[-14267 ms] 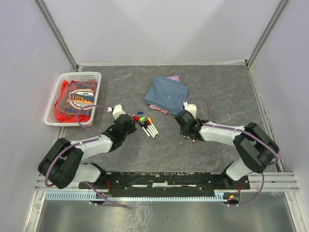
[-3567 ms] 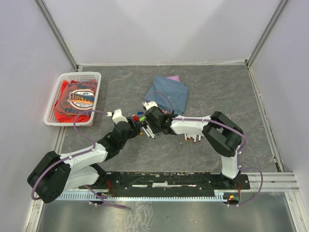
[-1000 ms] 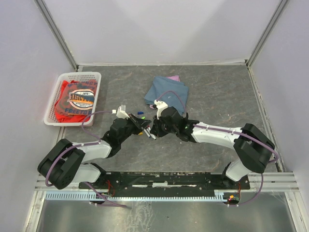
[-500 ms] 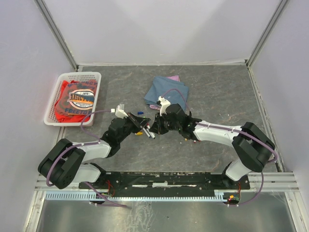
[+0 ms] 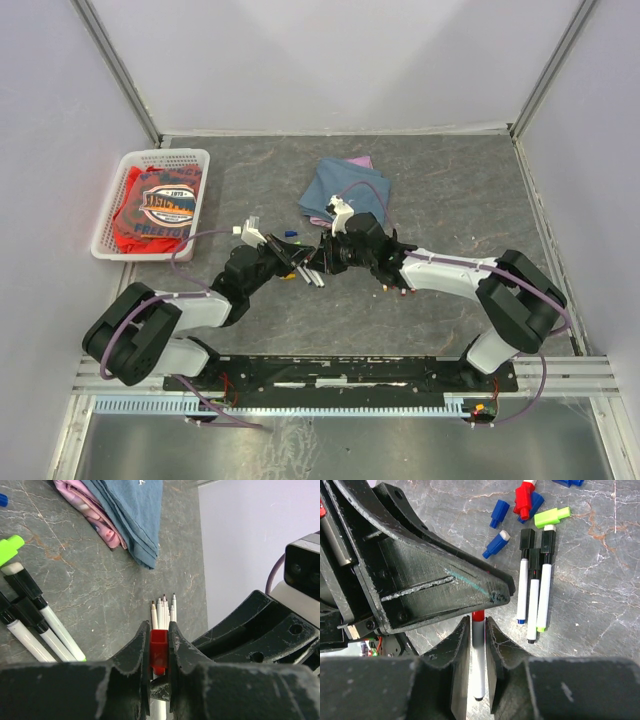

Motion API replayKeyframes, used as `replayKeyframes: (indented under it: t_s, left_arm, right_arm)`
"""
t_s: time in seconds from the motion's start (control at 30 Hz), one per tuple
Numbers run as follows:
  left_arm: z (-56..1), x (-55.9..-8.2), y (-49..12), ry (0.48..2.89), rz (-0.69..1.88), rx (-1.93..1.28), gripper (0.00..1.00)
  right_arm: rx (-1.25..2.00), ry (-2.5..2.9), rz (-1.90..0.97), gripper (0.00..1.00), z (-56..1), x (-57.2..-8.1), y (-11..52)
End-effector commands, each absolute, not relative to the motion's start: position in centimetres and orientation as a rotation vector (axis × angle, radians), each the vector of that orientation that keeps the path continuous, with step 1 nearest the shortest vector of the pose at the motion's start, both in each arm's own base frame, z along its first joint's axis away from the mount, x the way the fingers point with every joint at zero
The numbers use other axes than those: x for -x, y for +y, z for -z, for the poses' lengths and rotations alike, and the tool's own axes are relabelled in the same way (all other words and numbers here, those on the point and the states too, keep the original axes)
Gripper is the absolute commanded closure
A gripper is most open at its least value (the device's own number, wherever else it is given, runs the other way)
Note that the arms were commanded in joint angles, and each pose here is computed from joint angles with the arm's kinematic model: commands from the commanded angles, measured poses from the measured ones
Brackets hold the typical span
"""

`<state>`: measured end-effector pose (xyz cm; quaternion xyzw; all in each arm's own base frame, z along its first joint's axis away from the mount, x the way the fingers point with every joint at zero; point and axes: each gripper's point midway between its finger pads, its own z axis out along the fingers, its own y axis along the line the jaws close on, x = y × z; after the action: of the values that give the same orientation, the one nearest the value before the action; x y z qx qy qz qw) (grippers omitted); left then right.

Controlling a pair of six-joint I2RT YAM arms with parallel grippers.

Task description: Open the pen caps

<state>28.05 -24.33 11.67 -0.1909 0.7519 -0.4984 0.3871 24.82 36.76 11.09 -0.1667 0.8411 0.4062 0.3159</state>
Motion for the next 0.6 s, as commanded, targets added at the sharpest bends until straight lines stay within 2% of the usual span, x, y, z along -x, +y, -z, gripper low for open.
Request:
replayKeyframes:
  t_s: [0.0,0.1,0.43,0.53,0.57]
  left_arm:
    - [-13.3,-27.8,-25.1,1.861,1.368,0.486,0.97]
    - [-13.3,-27.9,-25.1,1.859,1.369,0.492,0.97]
    - [-14.0,-28.9,-24.7,1.830,1.346,0.512,0.97]
    - [-14.0,-29.5,-24.4,1.827,1.314,0.513,0.97]
    - [-13.8,-29.8,-24.2,1.831,1.287,0.515,0.97]
  right_arm:
    - [0.431,2.151,-1.125,0.76,-12.2,-25.5,37.6]
    - [0.430,2.158,-1.127,0.82,-12.0,-25.5,37.5]
    - [0.427,2.181,-1.118,0.83,-11.2,-25.0,36.8]
    - [0.439,2.201,-1.096,0.98,-10.8,-25.0,36.5]
    - [0.445,2.208,-1.079,0.99,-10.6,-25.0,36.4]
